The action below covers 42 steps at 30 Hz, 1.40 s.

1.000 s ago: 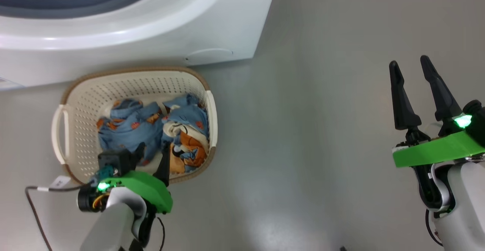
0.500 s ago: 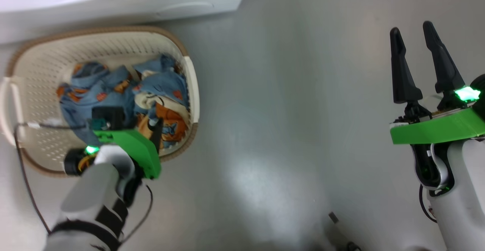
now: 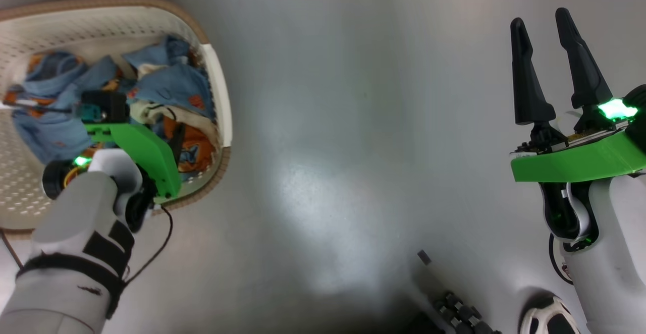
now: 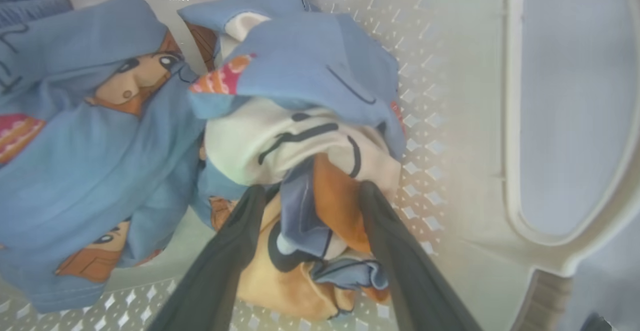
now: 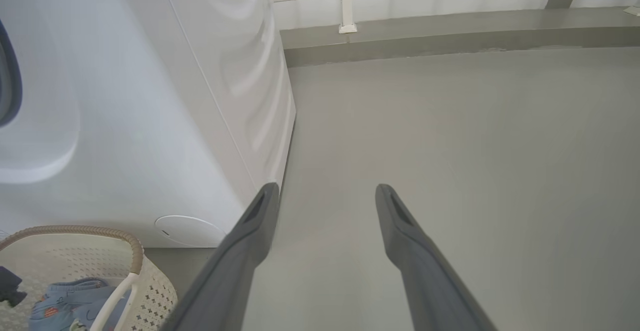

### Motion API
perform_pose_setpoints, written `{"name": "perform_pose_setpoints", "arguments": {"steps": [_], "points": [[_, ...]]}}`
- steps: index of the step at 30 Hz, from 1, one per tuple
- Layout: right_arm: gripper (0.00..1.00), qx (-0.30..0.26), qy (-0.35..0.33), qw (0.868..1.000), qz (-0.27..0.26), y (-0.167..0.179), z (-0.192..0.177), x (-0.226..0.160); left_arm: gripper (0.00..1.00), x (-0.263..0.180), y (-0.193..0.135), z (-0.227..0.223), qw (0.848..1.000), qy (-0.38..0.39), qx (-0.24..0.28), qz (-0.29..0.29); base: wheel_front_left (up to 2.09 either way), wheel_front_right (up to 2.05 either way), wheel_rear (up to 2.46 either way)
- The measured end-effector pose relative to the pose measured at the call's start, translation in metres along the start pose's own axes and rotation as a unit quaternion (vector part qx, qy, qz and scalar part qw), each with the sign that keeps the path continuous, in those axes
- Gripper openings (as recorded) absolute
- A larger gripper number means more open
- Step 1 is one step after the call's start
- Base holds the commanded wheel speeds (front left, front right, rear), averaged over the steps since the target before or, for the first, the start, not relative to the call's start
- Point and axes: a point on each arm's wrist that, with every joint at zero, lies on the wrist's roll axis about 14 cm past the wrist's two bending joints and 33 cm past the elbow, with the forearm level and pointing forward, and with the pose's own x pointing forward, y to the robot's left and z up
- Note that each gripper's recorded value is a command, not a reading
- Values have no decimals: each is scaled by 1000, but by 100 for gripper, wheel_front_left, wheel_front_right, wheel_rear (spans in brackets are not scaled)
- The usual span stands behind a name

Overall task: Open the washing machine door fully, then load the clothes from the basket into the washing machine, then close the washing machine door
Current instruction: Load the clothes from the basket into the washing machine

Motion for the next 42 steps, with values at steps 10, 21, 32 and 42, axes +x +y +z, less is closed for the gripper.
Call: {"name": "perform_pose_setpoints", "arguments": {"steps": [10, 21, 32, 42], "points": [[100, -3, 14, 1000, -10, -7, -13, 1, 100, 25, -4, 0, 1000, 23, -13, -14, 0, 0, 0], [100, -6, 19, 1000, -12, -8, -16, -2, 7, 38, -5, 4, 999, 28, -19, -17, 0, 0, 0], [100, -5, 2, 1000, -7, -4, -2, -3, 0, 28, -10, 20, 999, -3, -25, -20, 0, 0, 0], [100, -4, -36, 999, 6, 6, 34, -6, 0, -10, -17, 38, 995, -87, -39, -21, 0, 0, 0]]}}
